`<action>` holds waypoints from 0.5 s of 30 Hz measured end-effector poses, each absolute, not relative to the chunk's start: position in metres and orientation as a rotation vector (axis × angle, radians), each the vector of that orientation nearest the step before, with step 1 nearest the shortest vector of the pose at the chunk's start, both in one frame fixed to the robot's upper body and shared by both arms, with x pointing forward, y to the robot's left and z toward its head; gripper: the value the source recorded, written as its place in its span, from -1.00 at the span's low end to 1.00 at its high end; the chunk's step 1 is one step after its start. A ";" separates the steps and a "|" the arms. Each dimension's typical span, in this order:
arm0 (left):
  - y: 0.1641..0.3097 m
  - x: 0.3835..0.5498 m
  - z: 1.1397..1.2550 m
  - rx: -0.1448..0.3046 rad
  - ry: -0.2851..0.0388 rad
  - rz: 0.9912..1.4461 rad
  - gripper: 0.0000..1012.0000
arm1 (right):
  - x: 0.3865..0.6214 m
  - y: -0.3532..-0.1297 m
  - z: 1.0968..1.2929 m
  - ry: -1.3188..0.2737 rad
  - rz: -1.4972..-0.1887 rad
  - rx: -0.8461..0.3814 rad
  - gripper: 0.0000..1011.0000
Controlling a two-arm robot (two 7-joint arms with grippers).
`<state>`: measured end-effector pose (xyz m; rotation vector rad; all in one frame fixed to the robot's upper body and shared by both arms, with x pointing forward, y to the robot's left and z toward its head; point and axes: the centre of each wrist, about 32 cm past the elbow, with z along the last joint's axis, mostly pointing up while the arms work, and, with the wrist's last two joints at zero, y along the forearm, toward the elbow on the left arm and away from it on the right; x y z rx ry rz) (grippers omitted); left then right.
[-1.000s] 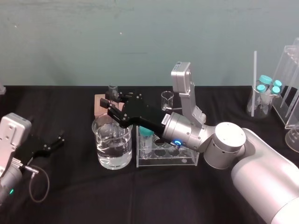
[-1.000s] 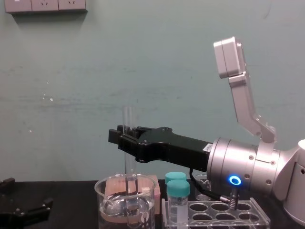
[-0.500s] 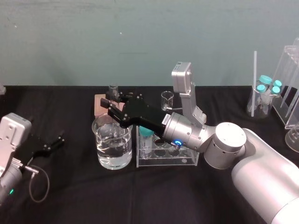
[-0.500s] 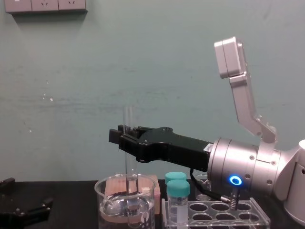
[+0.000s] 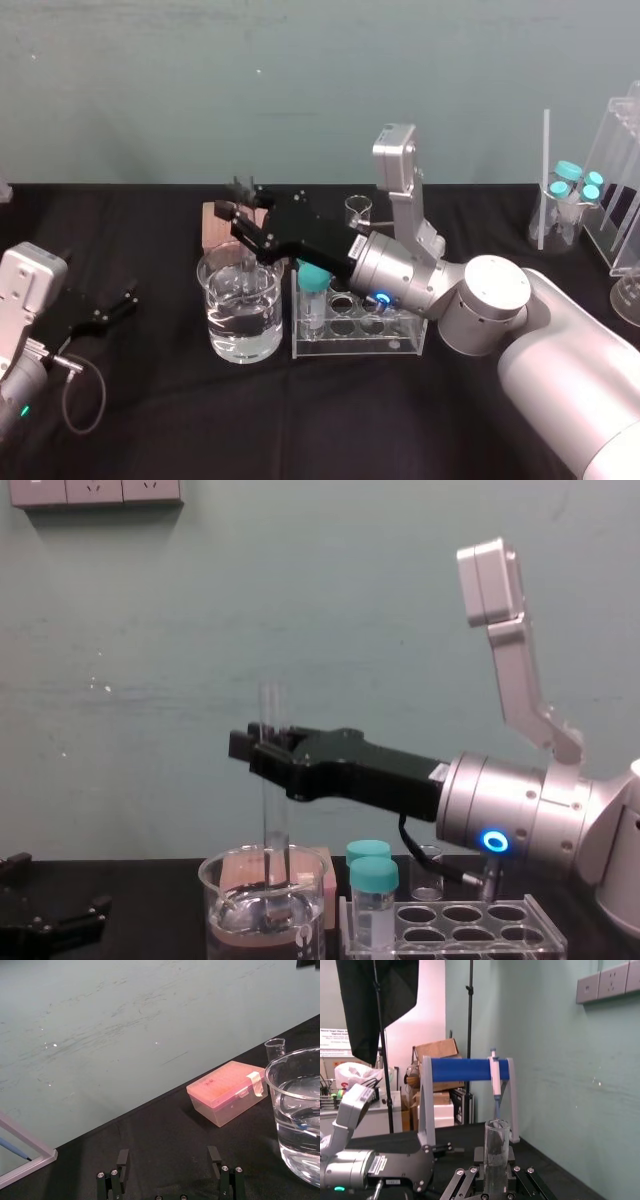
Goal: Hold the test tube with one hand and immerse one end into the beaker, then return it to the test tube rack.
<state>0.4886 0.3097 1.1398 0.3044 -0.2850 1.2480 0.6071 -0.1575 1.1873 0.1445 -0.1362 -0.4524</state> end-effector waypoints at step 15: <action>0.310 0.489 1.140 0.304 -0.285 1.248 0.98 | 0.607 -0.170 1.237 -0.290 -0.472 0.266 -0.54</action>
